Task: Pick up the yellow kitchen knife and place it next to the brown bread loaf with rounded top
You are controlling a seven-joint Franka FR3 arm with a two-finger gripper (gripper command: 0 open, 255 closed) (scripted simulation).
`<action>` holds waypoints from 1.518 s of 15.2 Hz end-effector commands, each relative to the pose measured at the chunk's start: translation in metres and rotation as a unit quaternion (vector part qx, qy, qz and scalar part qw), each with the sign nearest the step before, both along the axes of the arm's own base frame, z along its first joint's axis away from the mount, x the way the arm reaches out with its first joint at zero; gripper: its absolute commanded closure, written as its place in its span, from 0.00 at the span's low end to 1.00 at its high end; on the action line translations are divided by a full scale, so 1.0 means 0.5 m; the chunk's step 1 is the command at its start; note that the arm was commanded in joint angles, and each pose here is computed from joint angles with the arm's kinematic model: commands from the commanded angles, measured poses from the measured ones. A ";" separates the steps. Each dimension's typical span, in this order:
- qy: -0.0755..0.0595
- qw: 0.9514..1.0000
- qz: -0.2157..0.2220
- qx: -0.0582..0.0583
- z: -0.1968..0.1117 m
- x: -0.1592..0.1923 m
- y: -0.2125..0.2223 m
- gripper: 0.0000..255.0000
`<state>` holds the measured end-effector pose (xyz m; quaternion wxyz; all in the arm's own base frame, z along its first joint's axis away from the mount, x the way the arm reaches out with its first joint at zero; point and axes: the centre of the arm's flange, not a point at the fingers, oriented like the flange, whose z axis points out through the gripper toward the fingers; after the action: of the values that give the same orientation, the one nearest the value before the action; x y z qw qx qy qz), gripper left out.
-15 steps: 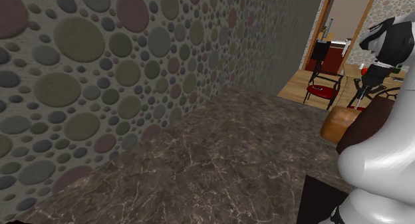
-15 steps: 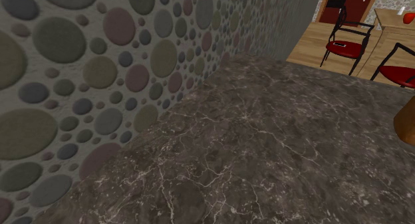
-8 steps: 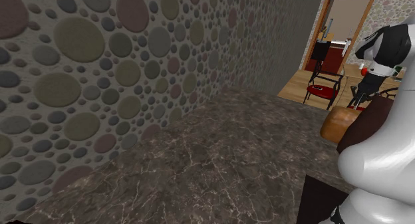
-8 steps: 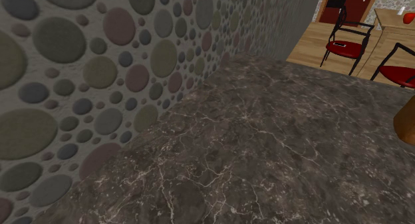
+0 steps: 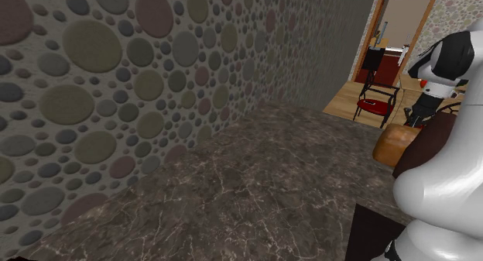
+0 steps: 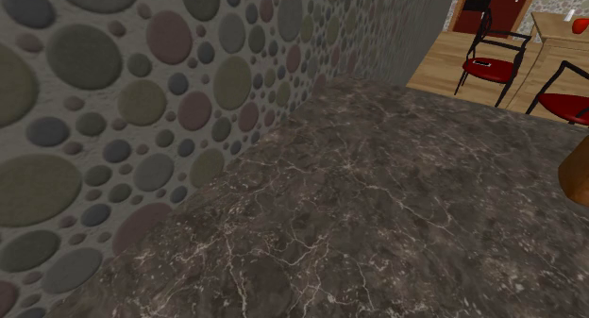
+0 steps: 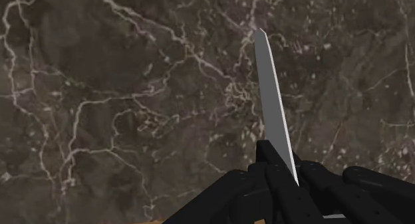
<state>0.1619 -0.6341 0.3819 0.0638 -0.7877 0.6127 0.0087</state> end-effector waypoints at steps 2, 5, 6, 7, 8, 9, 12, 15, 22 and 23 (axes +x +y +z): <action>0.001 1.000 0.000 0.004 -0.039 -0.003 0.002 1.00; 0.001 1.000 0.000 0.004 -0.071 -0.003 0.002 1.00; 0.001 1.000 0.000 0.004 -0.081 -0.003 0.002 1.00; 0.001 1.000 0.000 0.004 -0.081 -0.003 0.002 1.00; 0.001 1.000 0.000 0.004 -0.081 -0.003 0.002 1.00; 0.001 1.000 0.000 0.004 -0.081 -0.003 0.002 1.00; 0.001 1.000 0.000 0.004 -0.081 -0.003 0.002 1.00; 0.001 1.000 0.000 0.004 -0.081 -0.003 0.002 0.00; 0.001 1.000 0.000 0.004 -0.028 -0.006 -0.004 0.00; 0.001 1.000 0.000 0.004 -0.002 -0.008 -0.007 0.00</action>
<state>0.1589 -0.6347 0.3671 0.0655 -0.7875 0.6127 0.0114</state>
